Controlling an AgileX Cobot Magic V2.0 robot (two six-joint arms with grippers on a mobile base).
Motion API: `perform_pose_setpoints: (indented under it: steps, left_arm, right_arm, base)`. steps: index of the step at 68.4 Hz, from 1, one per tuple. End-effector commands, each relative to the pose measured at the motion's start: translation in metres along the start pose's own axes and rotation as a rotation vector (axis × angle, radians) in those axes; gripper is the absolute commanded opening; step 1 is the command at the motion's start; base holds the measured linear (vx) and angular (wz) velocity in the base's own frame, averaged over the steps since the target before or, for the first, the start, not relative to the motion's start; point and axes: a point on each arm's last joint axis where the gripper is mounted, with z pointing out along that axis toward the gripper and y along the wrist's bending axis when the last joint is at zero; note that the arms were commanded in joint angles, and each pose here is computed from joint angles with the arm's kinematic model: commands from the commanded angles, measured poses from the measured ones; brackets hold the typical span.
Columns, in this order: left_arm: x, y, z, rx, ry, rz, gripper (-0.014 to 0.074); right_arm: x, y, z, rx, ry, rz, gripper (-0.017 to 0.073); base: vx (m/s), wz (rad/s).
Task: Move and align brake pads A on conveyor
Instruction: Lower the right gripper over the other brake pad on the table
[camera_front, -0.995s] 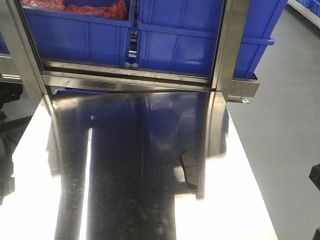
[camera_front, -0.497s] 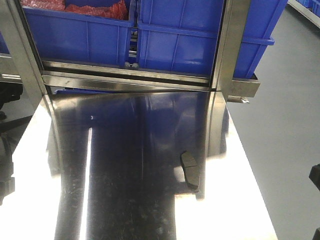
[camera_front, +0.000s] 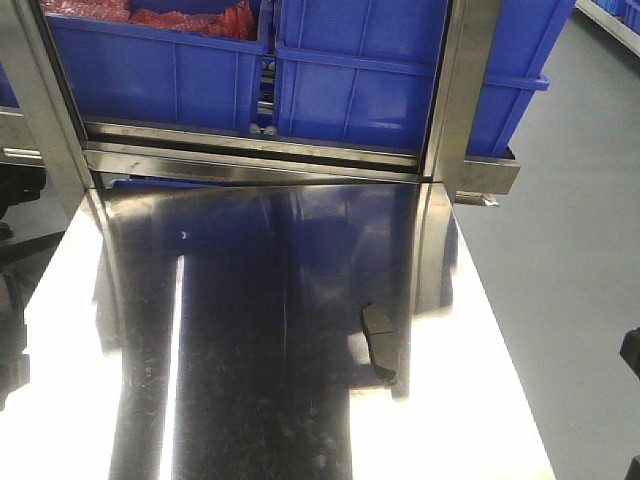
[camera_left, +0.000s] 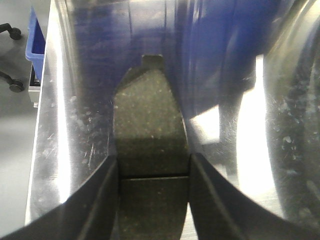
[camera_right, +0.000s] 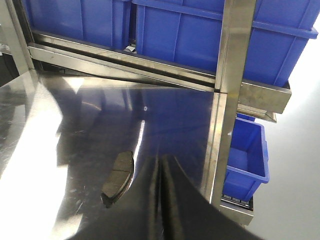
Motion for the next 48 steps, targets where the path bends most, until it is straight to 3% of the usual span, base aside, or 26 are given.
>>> perform_pose_setpoints:
  steps: [1,10,15,19,35,48]
  left_arm:
    - [-0.0156,-0.0035,-0.0081,0.023,-0.117,0.001,0.0004]
    - [-0.0156,-0.0035,-0.0081,0.023,-0.117,0.001,0.0004]
    - [-0.0156,-0.0035,-0.0081,0.023,-0.117,0.001,0.0004]
    - [-0.0156,-0.0035,-0.0081,0.023,-0.117,0.001,0.0004]
    - [-0.0156,-0.0035,-0.0081,0.023,-0.117,0.001,0.0004]
    - [-0.0156,-0.0035,-0.0081,0.023,-0.117,0.001,0.0004]
  right_arm:
    - [-0.0156,-0.0001,-0.0026,0.003,-0.099,-0.016,-0.0009]
    - [-0.0164,0.0,-0.0027,0.001,-0.108,-0.012,0.0014]
    - [-0.0169,0.0,-0.0028,0.001,-0.113,-0.012,0.0078]
    - [-0.0169,0.0,-0.0028,0.002,-0.113,-0.014,0.017]
    - [-0.0168,-0.0002,-0.0027,0.004,-0.113,-0.021,0.072]
    - [-0.0205,0.0003,-0.0032,-0.002,-0.153,-0.008,0.072]
  base:
    - [0.0,0.0]
    - [0.0,0.0]
    - [0.0,0.0]
    - [0.0,0.0]
    - [0.0,0.0]
    - [0.0,0.0]
